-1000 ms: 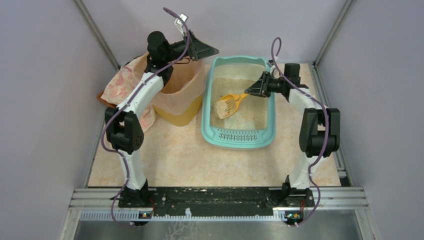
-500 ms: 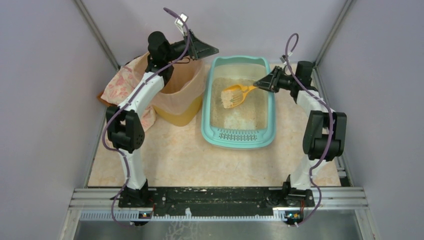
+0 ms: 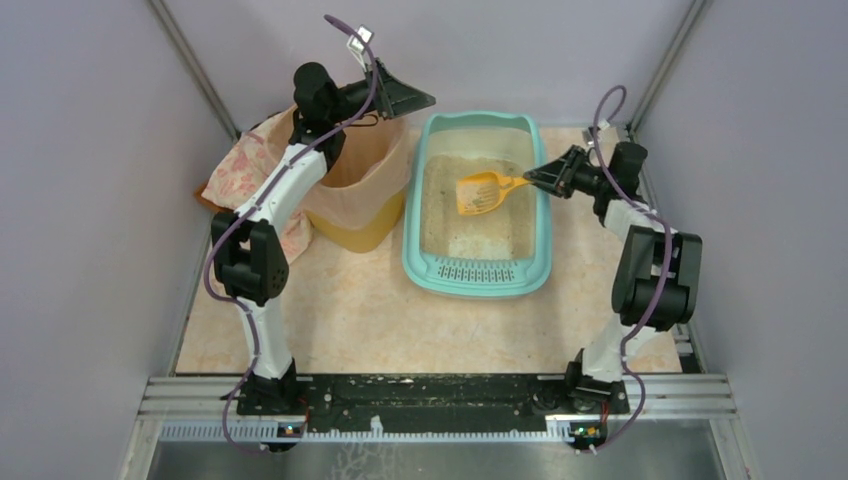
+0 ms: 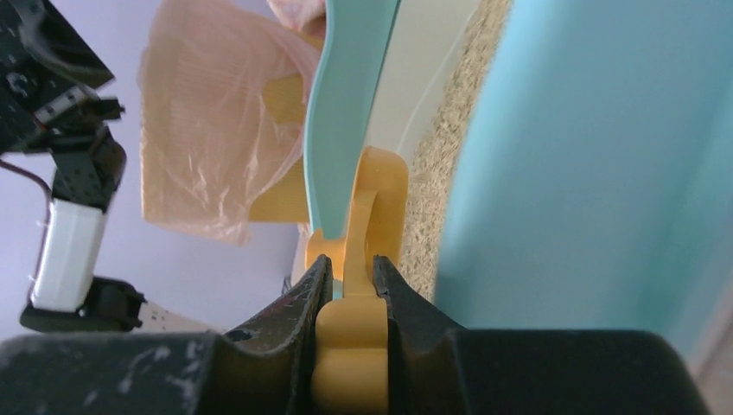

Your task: Clean the litter box

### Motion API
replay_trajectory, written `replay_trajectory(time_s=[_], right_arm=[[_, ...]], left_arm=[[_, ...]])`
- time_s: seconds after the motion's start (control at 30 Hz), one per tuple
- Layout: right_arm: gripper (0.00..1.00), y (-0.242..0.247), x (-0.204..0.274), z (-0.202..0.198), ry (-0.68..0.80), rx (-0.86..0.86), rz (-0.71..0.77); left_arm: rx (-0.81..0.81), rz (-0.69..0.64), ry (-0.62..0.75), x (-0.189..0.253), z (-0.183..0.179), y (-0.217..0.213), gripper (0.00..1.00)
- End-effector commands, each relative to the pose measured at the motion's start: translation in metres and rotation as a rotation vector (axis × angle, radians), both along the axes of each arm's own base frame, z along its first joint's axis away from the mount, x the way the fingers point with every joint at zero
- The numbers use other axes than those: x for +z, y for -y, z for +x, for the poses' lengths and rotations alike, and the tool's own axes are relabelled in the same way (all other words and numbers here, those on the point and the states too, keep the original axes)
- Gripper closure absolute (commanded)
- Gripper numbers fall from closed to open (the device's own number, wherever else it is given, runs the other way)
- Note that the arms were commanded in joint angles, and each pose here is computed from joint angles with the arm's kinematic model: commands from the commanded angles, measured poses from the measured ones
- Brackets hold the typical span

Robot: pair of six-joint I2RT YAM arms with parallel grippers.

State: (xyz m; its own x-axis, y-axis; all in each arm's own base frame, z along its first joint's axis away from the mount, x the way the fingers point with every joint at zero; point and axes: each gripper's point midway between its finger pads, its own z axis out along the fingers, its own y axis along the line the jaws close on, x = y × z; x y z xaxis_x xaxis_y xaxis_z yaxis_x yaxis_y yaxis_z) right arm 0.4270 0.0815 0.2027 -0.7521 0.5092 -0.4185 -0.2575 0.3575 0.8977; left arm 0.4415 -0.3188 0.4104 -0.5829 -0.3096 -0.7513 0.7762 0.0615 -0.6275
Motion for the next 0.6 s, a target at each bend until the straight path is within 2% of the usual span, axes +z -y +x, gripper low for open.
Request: replay_trajectory(time_s=[0.0, 0.17, 0.3, 0.4, 0.57], right_arm=[[1.00, -0.025, 0.043, -0.009, 0.173, 0.075, -0.079], [1.00, 0.008, 0.047, -0.008, 0.175, -0.009, -0.029], [1.00, -0.019, 0.052, -0.009, 0.187, 0.065, -0.037], [1.00, -0.011, 0.046, -0.006, 0.181, 0.034, -0.087], [1.00, -0.013, 0.047, -0.008, 0.180, 0.048, -0.087]], left_arm=[[-0.006, -0.024, 0.061, 0.018, -0.006, -0.004, 0.06], [-0.006, -0.021, 0.062, 0.018, -0.009, -0.005, 0.06], [-0.006, -0.020, 0.060, 0.017, -0.008, -0.005, 0.06], [-0.006, -0.024, 0.065, 0.020, -0.009, -0.006, 0.06], [-0.001, -0.022, 0.058, 0.018, -0.009, -0.008, 0.06]])
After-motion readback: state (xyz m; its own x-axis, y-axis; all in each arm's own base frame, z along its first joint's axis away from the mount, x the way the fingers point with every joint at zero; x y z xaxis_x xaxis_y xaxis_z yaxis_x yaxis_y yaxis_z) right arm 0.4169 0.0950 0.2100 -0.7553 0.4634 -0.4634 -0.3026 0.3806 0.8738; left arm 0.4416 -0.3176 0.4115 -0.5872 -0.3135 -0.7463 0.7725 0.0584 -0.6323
